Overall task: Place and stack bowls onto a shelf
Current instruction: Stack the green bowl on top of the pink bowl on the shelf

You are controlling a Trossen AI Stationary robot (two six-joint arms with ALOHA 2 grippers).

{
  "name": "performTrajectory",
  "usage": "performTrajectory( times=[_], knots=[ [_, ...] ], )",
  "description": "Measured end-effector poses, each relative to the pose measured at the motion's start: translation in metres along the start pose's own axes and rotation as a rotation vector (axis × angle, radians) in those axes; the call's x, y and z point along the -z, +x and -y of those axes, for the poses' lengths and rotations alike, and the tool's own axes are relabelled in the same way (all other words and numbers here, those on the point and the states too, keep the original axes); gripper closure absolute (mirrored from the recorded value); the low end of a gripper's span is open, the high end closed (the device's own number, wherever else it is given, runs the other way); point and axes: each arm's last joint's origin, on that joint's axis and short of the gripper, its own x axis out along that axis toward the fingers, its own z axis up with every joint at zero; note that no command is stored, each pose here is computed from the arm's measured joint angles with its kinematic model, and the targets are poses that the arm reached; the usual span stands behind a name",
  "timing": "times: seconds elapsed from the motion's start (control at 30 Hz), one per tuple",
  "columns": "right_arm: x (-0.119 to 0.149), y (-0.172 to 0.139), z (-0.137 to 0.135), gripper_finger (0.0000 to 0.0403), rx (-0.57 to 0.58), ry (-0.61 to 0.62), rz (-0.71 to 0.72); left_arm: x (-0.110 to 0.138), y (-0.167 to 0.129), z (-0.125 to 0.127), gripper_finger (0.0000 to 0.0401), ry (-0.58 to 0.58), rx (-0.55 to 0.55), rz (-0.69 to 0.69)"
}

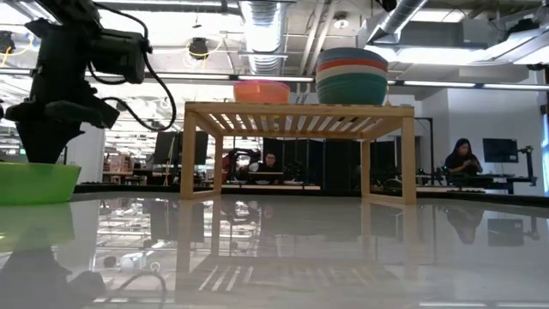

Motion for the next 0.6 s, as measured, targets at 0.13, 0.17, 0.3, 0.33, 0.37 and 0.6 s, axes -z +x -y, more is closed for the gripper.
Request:
performTrajectory(
  times=[0.13, 0.17, 0.3, 0.33, 0.37, 0.6],
  knots=[
    [0.002, 0.000, -0.002, 0.0239, -0.007, -0.006, -0.010, -0.005, 0.004, 0.007, 0.0364, -0.040, 0.059, -0.021],
    [0.003, -0.001, -0.003, 0.0239, -0.006, -0.006, -0.020, -0.007, 0.004, 0.010, 0.0375, -0.051, 0.094, -0.013],
    [0.023, -0.005, -0.003, 0.0239, 0.045, 0.004, -0.193, -0.015, -0.003, 0.025, 0.0397, -0.082, 0.224, 0.069],
    [0.031, -0.005, -0.003, 0.0239, 0.070, 0.006, -0.258, -0.017, -0.007, 0.029, 0.0397, -0.086, 0.245, 0.102],
    [0.040, -0.002, -0.003, 0.0239, 0.096, 0.013, -0.320, -0.018, -0.010, 0.034, 0.0398, -0.088, 0.260, 0.134],
    [0.083, 0.025, -0.007, 0.0239, 0.103, 0.179, -0.357, -0.021, -0.029, 0.069, 0.0401, -0.077, 0.477, 0.399]
  ],
)
